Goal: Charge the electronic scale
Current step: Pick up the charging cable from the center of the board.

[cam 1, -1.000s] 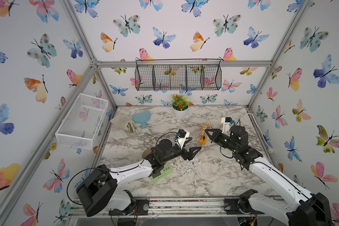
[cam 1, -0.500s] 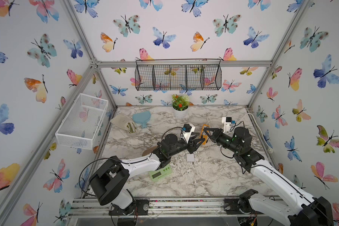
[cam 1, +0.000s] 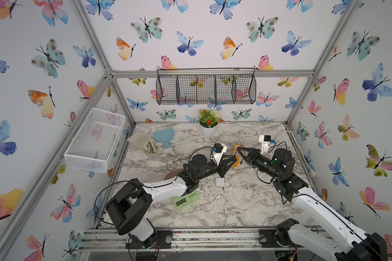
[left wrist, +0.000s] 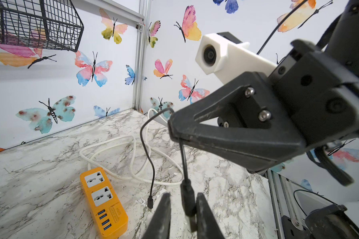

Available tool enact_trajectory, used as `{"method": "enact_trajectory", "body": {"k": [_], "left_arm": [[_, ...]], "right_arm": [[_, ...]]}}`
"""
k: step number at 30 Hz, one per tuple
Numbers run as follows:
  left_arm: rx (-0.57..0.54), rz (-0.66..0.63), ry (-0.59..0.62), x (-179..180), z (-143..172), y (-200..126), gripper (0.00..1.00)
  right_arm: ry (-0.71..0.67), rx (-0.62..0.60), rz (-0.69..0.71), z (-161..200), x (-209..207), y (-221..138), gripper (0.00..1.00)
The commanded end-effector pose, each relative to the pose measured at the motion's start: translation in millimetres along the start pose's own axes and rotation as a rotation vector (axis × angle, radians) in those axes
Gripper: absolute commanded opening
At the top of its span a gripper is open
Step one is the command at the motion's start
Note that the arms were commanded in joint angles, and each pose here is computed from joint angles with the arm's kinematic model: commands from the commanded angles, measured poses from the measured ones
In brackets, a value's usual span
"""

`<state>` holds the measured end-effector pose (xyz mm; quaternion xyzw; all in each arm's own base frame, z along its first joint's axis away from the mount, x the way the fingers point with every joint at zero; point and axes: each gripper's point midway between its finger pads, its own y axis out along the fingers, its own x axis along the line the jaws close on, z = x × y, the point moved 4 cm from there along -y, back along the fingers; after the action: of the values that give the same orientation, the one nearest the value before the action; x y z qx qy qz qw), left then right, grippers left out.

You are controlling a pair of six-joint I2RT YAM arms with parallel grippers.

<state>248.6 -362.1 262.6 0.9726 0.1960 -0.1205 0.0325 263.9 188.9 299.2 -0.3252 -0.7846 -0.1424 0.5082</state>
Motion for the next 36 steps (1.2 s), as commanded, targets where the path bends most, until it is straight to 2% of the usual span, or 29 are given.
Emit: {"method": "enact_trajectory", "body": {"k": [1,14,19,21,22,24,27,36], "left_arm": [[-0.029,0.037,0.018,-7.0,-9.5,2.6,0.21],[-0.006,0.077,0.025,-14.8,-9.1,-3.0,0.14],[-0.008,0.081,0.028,-15.6,-10.6,-3.4,0.21],[-0.006,0.076,0.027,-14.5,-9.5,-3.2,0.30],[-0.007,0.073,0.027,-14.1,-9.2,-3.0,0.30],[-0.007,0.069,0.027,-13.3,-9.2,-2.9,0.28],[-0.008,0.072,0.029,-13.9,-9.6,-2.8,0.20],[-0.002,0.080,0.024,-14.5,-8.5,-1.6,0.08]], "right_arm": [[-0.008,-0.017,-0.023,-0.3,2.5,-2.5,0.02],[-0.048,-0.048,-0.031,-0.7,1.9,-8.7,0.11],[-0.040,-0.045,-0.031,0.5,-0.6,-7.4,0.04],[-0.037,-0.046,-0.031,0.5,-0.4,-7.6,0.02],[-0.035,-0.047,-0.028,0.5,-1.3,-7.6,0.02],[-0.034,-0.050,-0.030,0.1,-0.5,-8.2,0.02],[-0.032,-0.053,-0.030,-0.1,-0.2,-9.2,0.02],[-0.041,-0.058,-0.039,-0.6,2.3,-10.6,0.03]]}}
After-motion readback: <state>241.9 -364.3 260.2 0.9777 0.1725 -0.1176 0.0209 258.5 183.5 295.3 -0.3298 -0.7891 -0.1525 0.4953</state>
